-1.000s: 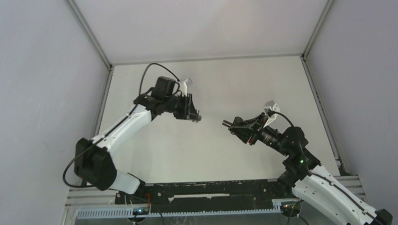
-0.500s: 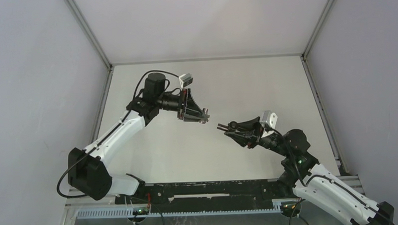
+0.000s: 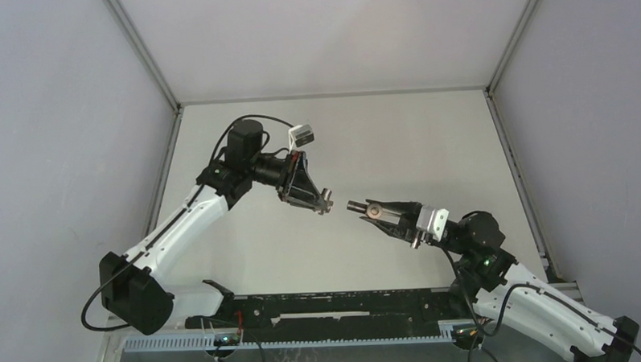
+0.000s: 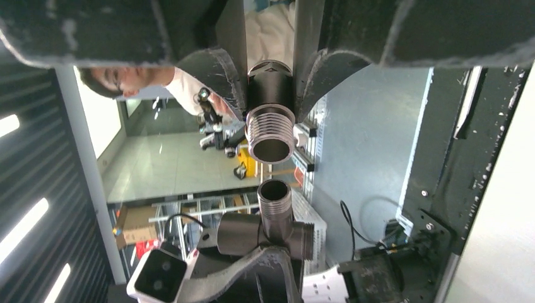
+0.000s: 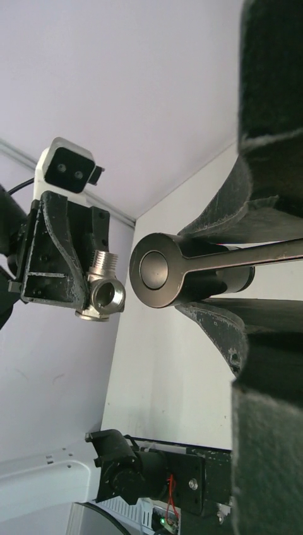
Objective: Install the water faucets
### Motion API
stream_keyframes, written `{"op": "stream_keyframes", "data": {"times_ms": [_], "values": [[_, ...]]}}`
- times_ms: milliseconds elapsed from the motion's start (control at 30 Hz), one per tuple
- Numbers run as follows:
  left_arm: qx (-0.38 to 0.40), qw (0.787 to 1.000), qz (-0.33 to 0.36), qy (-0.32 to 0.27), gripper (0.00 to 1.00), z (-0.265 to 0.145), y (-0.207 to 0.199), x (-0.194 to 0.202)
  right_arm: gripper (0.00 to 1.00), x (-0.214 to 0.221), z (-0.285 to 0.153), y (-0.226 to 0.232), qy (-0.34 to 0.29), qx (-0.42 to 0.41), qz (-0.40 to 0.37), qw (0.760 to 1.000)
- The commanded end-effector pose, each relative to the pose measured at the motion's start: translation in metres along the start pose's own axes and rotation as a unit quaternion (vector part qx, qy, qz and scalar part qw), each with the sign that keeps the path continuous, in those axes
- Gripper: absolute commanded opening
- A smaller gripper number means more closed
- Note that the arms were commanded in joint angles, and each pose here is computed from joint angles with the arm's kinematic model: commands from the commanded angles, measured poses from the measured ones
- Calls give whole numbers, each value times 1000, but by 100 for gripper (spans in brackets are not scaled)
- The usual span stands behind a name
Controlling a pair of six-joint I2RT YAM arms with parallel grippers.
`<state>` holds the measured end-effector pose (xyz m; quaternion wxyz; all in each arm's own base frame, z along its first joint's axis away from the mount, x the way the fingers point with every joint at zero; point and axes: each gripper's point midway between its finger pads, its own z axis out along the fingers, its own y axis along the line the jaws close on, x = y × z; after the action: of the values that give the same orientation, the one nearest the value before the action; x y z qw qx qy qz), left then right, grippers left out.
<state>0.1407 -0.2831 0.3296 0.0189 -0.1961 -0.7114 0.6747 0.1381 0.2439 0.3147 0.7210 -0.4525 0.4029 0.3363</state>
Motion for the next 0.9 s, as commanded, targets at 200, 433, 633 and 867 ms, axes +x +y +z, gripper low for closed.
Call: {"op": "stream_keyframes", "data": {"times_ms": [200, 433, 633, 867], "values": [[37, 996, 48, 68, 0, 0, -20, 34, 0, -67, 17, 8, -89, -22, -132, 987], [33, 996, 51, 70, 0, 0, -25, 35, 0, -58, 29, 25, -54, -24, -207, 977], [33, 996, 51, 71, 0, -1, -27, 39, 0, -51, 37, 24, -23, 6, -260, 965], [22, 997, 39, 64, 0, -1, -24, 39, 0, -43, 38, 19, 17, 30, -337, 941]]}}
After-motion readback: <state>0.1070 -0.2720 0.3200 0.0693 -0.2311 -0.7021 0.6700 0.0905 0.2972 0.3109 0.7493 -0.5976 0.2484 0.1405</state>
